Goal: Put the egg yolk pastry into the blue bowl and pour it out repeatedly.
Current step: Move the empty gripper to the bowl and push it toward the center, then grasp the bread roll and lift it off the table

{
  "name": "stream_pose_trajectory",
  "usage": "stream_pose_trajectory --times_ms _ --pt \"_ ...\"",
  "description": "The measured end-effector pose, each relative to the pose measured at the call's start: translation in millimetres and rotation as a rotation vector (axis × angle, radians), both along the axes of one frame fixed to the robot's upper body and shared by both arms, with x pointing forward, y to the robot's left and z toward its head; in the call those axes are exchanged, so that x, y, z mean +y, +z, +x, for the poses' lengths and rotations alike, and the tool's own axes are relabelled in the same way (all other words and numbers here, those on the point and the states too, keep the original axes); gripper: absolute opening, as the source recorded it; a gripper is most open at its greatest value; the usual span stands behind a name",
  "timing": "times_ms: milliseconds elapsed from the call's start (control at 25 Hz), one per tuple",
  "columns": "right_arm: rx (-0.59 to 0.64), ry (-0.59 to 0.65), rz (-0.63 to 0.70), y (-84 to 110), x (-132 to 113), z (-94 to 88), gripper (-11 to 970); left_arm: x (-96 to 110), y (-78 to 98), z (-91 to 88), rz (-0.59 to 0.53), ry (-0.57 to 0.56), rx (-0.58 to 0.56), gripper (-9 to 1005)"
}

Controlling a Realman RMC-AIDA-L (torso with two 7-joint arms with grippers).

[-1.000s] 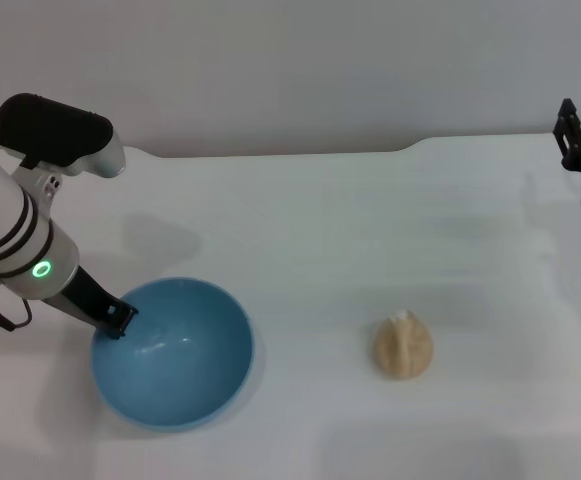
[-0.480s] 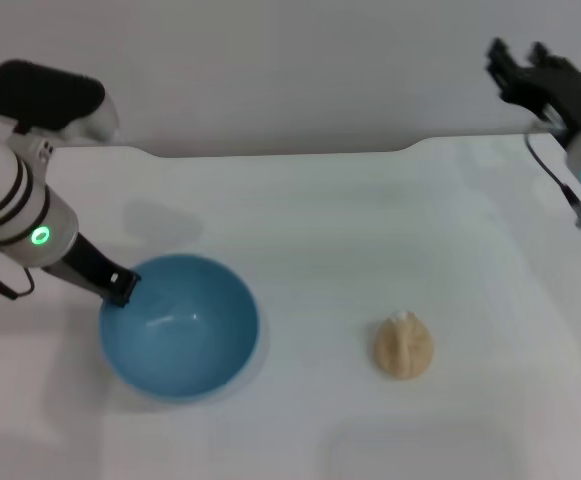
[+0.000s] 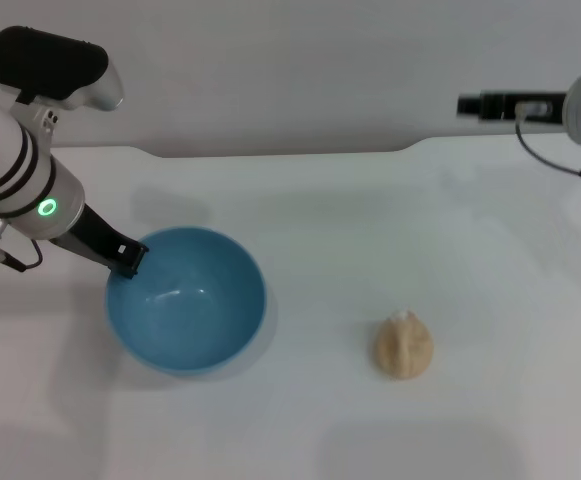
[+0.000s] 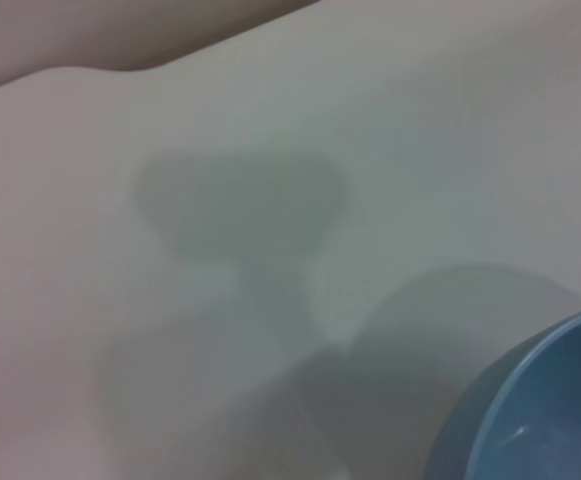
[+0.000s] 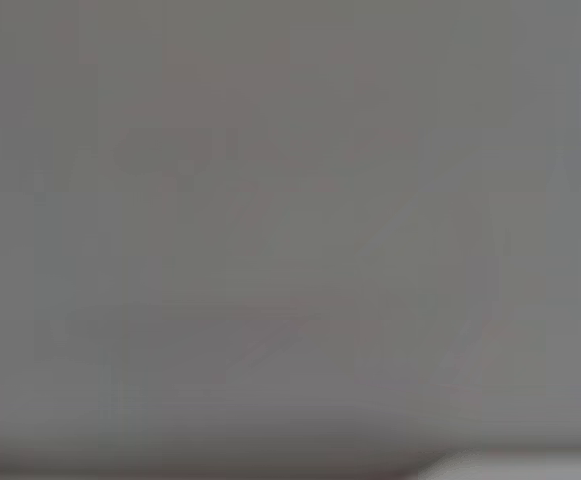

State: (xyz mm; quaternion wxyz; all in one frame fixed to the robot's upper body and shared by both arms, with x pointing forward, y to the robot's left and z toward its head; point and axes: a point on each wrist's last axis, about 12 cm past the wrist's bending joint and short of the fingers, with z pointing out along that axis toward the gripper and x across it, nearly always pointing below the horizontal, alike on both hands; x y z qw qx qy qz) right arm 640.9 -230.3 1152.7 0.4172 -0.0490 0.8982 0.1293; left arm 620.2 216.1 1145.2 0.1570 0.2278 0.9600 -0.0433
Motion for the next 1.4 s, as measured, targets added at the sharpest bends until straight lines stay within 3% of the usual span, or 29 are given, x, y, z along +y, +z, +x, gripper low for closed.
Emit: stream_pose_trajectory --times_ms 200,400,680,1400 --pt "0.183 0.182 -0.009 9.9 5 -8.9 492 -1 1.7 1.3 0.003 -0.017 -0.01 27" --pt "0.282 0.271 -0.024 11.3 13 -17.4 486 -3 4.2 2.4 0.006 -0.03 -0.021 27" --pt "0.4 0.396 -0.049 -4.2 36 -29.4 479 -7 10.0 4.9 0.005 -0.043 -0.042 27" --pt "0.595 0.425 -0.051 -45.7 48 -39.0 459 -14 14.1 7.3 0.007 -0.062 -0.054 26"
